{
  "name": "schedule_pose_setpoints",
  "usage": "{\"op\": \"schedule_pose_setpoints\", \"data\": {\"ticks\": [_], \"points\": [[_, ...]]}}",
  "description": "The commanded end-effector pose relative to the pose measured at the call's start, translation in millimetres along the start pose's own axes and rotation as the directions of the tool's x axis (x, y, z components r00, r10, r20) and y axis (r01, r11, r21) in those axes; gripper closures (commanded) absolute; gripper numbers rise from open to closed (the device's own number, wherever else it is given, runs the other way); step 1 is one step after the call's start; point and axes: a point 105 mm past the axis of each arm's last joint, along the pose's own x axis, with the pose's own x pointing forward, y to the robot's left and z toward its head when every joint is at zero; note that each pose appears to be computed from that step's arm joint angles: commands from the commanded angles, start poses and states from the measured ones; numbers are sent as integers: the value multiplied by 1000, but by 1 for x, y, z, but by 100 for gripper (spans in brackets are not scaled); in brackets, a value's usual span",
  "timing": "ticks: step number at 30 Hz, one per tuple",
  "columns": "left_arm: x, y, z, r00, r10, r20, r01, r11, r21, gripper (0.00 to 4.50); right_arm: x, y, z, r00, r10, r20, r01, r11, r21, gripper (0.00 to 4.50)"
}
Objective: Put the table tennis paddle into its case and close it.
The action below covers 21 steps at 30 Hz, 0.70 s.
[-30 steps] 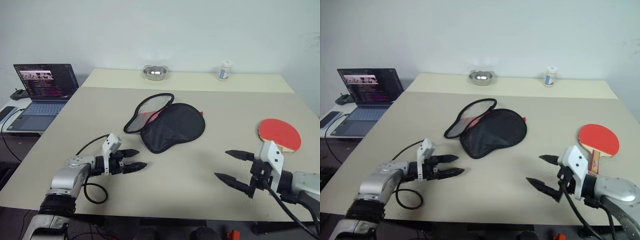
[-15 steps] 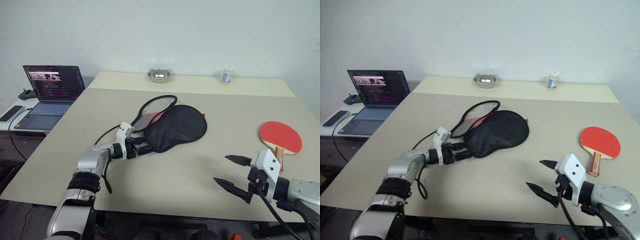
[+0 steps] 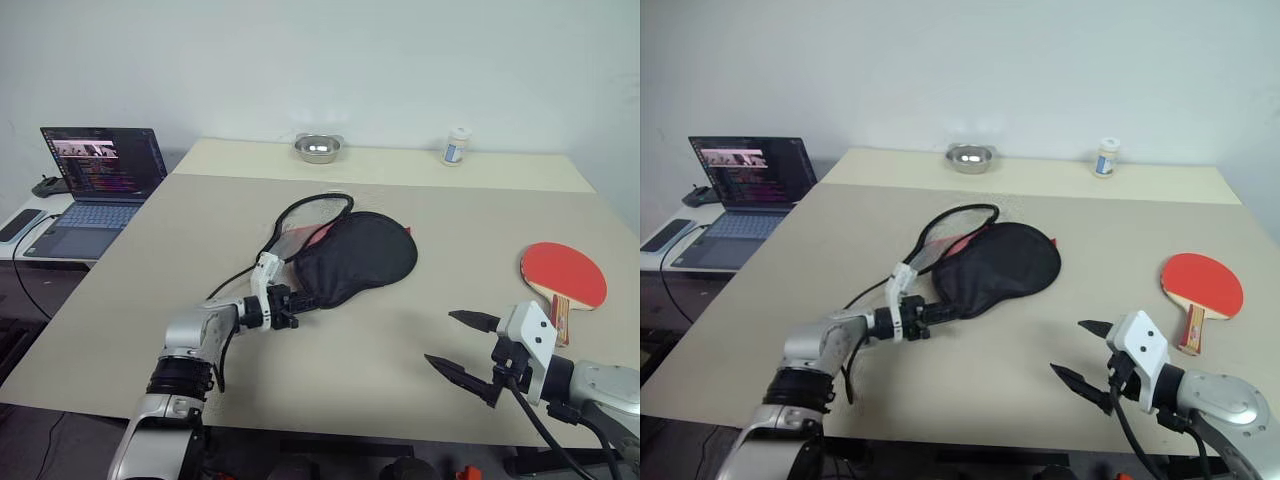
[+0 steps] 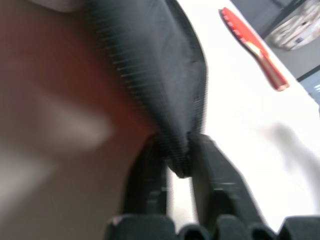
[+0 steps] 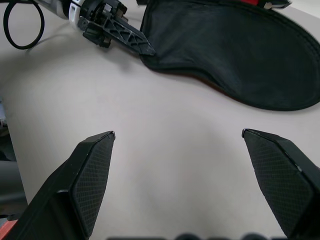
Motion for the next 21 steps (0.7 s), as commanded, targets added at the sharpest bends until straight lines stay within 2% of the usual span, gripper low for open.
{"op": "schedule_pose_setpoints", "data": {"ticks": [1, 15, 20, 21], "points": [[10, -15, 7, 998, -47, 38, 47, 999, 11, 447, -5, -5, 10, 999, -21, 29, 22, 999, -47, 0], [80, -54, -4, 980, -189, 63, 193, 979, -67, 447, -19, -18, 11, 999, -48, -19, 46, 995, -89, 0], [87, -59, -11, 978, -203, 45, 204, 979, -21, 447, -23, -26, 12, 997, -73, -25, 70, 993, -97, 0], [87, -57, -11, 980, -196, 43, 196, 981, -6, 424, -23, -27, 12, 997, -76, -18, 74, 993, -89, 0]]}}
